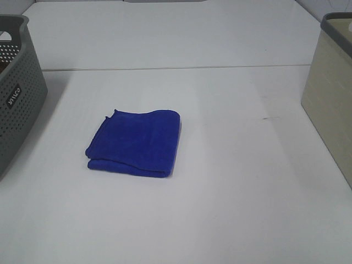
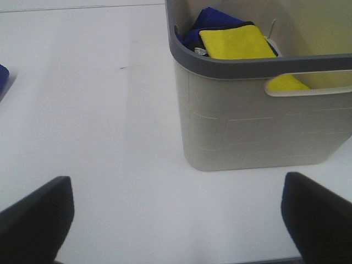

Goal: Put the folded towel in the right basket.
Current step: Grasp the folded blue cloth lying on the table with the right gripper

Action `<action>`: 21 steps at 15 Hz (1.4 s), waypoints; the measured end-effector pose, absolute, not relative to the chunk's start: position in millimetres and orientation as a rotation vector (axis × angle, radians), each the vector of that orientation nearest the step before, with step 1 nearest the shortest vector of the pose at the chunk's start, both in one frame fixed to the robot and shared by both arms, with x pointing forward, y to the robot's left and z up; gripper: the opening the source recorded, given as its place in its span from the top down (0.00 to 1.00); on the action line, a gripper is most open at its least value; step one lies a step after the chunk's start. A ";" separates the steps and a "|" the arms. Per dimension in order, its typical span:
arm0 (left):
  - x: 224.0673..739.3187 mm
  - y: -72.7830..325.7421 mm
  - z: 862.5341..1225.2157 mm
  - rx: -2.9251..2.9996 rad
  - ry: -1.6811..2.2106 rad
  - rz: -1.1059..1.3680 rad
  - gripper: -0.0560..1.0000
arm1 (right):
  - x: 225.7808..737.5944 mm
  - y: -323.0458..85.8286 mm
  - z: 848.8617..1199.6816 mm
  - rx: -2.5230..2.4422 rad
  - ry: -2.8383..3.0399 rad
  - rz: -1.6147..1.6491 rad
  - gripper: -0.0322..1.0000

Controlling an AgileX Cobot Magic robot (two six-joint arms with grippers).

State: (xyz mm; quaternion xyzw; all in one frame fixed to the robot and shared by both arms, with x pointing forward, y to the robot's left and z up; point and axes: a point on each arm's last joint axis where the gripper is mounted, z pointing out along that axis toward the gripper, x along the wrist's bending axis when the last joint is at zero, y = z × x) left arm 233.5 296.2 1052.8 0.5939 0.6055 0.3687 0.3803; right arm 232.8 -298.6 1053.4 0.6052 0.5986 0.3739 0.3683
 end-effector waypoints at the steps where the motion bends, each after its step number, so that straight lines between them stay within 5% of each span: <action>1: 233.5 296.2 1052.8 1.516 1.546 0.941 0.02 | 232.8 -298.6 1053.4 1.554 1.537 0.960 0.03; 21: 233.5 296.2 1052.8 1.516 1.546 0.941 0.02 | 232.8 -298.6 1053.4 1.554 1.537 0.960 0.03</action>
